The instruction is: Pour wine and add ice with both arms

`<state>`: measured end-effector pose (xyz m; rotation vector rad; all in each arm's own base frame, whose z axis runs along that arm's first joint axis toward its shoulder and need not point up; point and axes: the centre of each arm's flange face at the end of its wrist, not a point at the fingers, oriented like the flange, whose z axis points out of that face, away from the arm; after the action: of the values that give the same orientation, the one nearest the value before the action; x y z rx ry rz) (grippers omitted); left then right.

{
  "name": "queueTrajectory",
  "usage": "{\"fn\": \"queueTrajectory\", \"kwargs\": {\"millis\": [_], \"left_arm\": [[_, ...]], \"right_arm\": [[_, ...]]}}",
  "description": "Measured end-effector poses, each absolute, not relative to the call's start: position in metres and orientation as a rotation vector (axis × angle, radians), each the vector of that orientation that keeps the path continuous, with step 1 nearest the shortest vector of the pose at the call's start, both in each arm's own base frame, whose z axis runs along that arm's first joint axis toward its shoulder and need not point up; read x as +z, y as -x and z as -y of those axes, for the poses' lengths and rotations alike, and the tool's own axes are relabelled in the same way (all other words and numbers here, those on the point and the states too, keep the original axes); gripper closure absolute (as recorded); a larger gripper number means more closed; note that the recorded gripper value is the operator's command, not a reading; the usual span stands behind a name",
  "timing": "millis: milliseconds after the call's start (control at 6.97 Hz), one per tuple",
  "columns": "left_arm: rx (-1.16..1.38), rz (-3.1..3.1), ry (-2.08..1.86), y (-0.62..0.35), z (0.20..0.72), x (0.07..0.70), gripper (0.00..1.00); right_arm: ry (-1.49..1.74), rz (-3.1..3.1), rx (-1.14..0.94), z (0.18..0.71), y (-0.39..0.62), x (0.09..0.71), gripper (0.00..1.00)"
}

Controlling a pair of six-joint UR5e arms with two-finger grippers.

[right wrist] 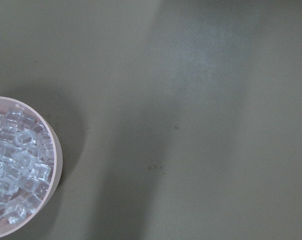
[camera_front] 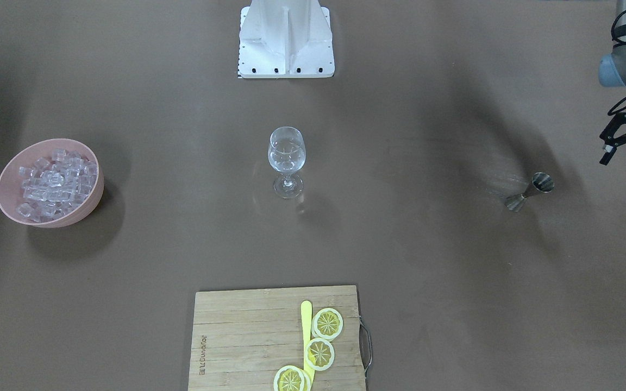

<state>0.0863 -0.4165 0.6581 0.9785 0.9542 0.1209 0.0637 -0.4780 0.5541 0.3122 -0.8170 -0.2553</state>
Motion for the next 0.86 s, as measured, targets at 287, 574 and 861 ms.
{"fn": "queueTrajectory", "kwargs": {"millis": [287, 574, 861], "left_arm": [[0.104, -1.129, -0.785, -0.114, 0.404, 0.66, 0.02], [0.1, -1.195, -0.708, -0.124, 0.397, 0.658, 0.02], [0.119, -1.173, -0.745, -0.151, 0.391, 0.659, 0.02]], "right_arm": [[-0.305, 0.819, -0.253, 0.476, -0.064, 0.558, 0.0], [-0.304, 0.82, -0.252, 0.475, -0.064, 0.559, 0.0], [-0.303, 0.82, -0.252, 0.474, -0.063, 0.559, 0.0]]}}
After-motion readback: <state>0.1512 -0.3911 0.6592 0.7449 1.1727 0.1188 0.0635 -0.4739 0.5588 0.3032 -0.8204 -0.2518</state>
